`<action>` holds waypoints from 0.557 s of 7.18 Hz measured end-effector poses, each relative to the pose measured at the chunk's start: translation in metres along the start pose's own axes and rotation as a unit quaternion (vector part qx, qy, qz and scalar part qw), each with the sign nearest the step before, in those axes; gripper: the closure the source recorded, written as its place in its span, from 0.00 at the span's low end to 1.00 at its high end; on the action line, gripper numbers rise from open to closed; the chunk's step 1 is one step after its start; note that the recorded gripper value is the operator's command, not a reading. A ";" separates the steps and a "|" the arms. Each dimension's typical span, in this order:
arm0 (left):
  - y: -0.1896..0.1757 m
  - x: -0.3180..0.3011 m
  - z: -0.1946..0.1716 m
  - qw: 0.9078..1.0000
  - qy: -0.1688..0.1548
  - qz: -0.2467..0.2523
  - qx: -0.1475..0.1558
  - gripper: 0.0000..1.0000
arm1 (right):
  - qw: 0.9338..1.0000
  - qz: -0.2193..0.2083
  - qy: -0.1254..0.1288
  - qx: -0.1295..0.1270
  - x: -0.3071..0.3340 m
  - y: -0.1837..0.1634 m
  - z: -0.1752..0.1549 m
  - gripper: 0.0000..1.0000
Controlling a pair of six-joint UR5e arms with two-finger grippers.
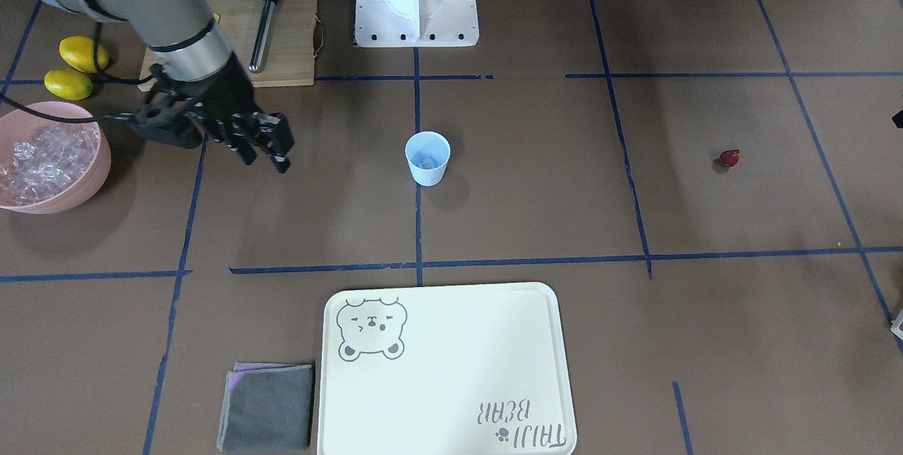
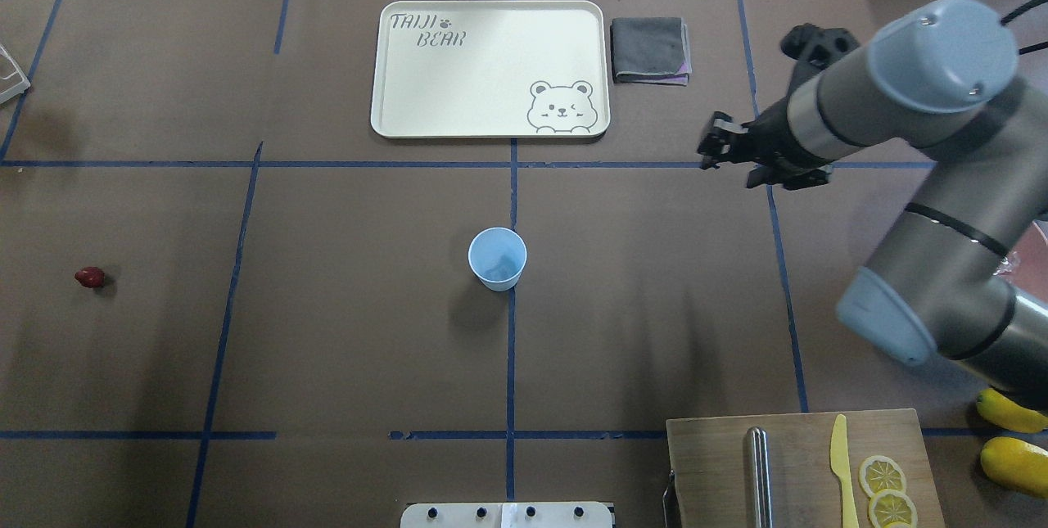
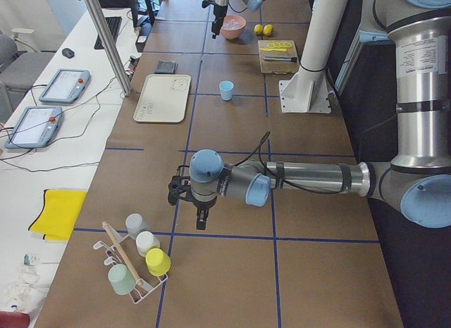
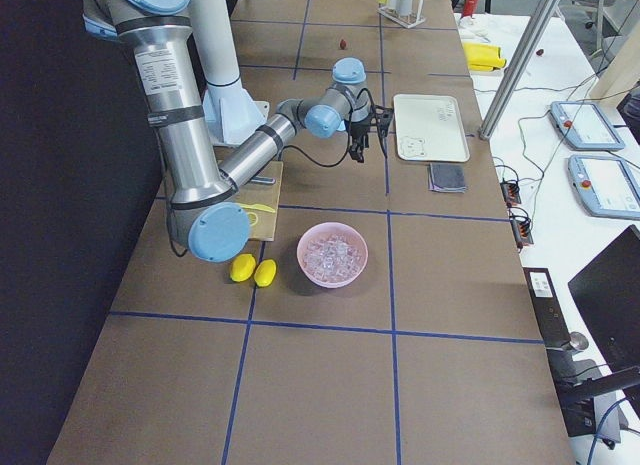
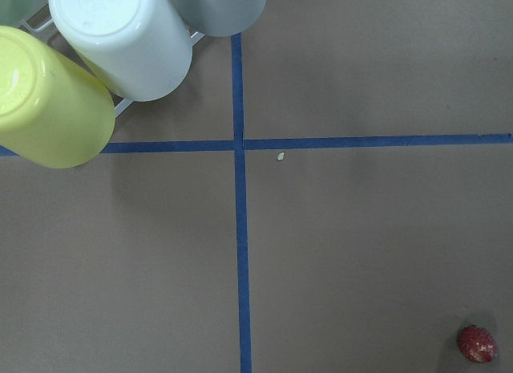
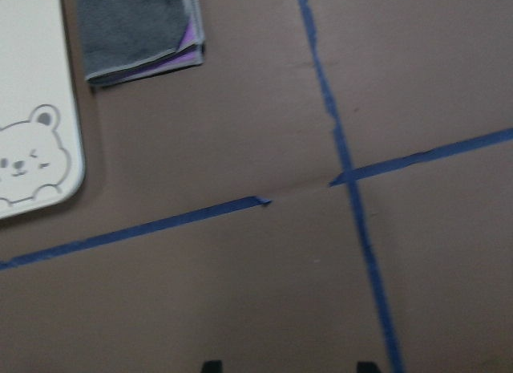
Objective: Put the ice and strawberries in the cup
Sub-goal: 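Move the right gripper back over the pink ice bowl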
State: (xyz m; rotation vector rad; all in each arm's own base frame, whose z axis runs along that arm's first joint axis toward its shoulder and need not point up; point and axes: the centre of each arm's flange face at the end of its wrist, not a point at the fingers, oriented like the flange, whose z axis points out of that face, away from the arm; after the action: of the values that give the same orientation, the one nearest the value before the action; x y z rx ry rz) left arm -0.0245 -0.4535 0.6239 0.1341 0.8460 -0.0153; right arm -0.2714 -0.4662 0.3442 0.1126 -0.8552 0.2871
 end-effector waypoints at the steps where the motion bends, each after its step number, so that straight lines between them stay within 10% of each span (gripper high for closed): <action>1: 0.000 0.000 0.000 1.000 0.000 0.000 0.000 0.00 | 0.998 -0.059 0.021 -0.009 0.057 -0.011 -0.005 0.35; 4: 0.000 0.000 0.000 1.000 0.000 0.000 0.000 0.00 | 0.967 -0.240 0.064 -0.048 0.188 -0.013 -0.015 0.31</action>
State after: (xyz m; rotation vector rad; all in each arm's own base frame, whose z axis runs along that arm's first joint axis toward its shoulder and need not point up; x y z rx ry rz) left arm -0.0246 -0.4531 0.6241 0.1341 0.8454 -0.0154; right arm -0.1400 -0.4369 0.4769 0.2041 -0.6862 -0.2009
